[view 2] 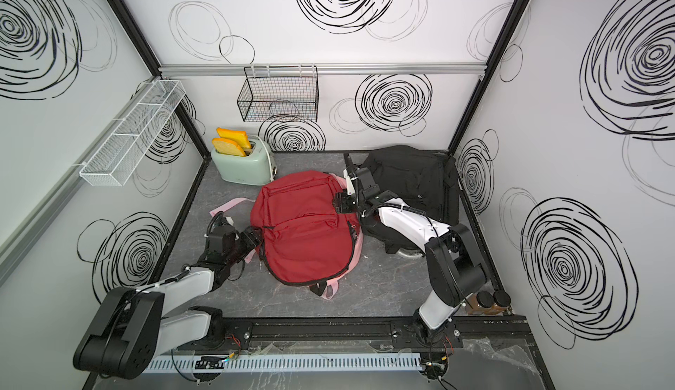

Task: Zip up the backpack
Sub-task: Place the backpack on the backpack, then zip the zipper on the backpack.

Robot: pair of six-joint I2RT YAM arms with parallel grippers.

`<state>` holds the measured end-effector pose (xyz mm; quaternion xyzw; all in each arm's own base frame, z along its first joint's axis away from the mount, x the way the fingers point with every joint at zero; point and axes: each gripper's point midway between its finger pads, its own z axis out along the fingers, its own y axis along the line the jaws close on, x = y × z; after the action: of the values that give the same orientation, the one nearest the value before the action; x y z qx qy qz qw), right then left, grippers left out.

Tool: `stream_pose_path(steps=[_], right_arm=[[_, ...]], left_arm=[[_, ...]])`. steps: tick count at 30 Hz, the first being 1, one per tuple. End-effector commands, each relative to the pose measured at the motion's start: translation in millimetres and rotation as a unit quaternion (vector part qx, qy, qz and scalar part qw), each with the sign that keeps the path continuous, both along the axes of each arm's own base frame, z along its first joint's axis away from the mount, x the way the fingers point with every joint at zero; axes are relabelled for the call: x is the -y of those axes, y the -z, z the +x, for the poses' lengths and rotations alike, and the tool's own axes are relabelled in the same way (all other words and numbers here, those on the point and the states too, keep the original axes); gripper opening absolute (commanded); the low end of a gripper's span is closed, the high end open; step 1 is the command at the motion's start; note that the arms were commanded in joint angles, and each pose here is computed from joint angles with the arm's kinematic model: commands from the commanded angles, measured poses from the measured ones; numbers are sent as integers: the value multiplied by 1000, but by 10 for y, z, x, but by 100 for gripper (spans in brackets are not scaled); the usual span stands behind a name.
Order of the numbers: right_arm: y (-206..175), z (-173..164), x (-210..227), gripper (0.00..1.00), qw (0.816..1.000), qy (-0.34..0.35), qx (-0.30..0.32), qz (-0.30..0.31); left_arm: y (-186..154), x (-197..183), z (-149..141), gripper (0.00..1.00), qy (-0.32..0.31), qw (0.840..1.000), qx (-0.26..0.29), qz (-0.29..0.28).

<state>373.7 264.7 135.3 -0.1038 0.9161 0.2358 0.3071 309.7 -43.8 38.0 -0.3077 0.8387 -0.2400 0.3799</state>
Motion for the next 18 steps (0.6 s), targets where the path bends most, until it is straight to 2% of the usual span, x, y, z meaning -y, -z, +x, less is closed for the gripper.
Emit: stream_pose_path(steps=[1, 5, 6, 8, 10, 15, 18], right_arm=[[67, 17, -40, 63, 1000, 8, 14, -16], [174, 56, -9, 60, 999, 15, 13, -34], [201, 60, -5, 59, 999, 16, 12, -38], [258, 87, 31, 57, 998, 24, 10, -49], [251, 105, 35, 56, 998, 29, 15, -61], [-100, 109, -243, 56, 993, 7, 71, -93], [-293, 42, -569, 57, 984, -26, 113, -138]], left_arm=[[-188, 126, 130, 79, 19, 997, 51, -50], [-193, 139, 134, 74, 23, 996, 55, -59], [-199, 140, 133, 70, 23, 996, 57, -59], [-234, 150, 139, 57, 27, 996, 63, -62], [-268, 159, 141, 51, 29, 995, 69, -63], [-350, 126, 123, 44, 24, 995, 83, -59], [-378, 92, 101, 37, 18, 994, 91, -63]])
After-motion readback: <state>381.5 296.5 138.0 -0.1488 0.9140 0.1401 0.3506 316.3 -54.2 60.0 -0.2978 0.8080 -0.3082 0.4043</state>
